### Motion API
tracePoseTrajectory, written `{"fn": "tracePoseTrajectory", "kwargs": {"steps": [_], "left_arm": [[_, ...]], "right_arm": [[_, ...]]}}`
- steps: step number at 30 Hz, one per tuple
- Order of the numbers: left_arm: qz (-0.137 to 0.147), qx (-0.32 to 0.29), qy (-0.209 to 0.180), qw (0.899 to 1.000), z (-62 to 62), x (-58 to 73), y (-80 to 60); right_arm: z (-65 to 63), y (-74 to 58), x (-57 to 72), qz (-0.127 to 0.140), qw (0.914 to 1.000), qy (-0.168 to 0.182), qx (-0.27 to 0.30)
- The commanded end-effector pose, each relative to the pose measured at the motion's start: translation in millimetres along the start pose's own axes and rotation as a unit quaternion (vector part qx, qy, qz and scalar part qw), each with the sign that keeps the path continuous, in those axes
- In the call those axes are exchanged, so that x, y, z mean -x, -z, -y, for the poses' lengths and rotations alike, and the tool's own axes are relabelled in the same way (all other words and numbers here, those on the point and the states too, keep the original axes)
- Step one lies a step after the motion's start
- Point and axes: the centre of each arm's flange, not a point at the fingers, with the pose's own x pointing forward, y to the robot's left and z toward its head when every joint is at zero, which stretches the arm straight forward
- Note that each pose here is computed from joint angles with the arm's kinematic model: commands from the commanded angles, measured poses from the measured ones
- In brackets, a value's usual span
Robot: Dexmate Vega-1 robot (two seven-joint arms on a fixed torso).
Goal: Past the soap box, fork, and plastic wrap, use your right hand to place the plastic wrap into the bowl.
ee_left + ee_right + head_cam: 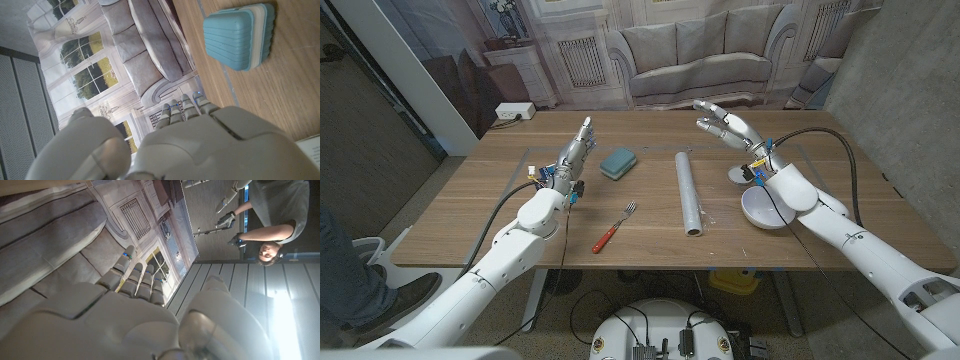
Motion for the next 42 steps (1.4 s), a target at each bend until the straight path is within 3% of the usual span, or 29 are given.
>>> {"fn": "tracePoseTrajectory", "kwargs": {"steps": [1, 20, 42], "left_arm": [[0.002, -0.005, -0.003, 1.000, 1.9, 7.6, -2.4], [0.008, -0.018, -0.012, 1.000, -0.3, 22.6, -12.7], [0.008, -0.014, -0.022, 1.000, 0.9, 31.1, -10.2]], "right_arm": [[-2.6, -5.7, -5.1, 0.035, 0.9945, -0.024, 0.096], [2.8, -6.0, -8.5, 0.049, 0.9751, -0.062, 0.207], [2.7, -8.1, -5.7, 0.056, 0.9521, -0.107, 0.281]]}}
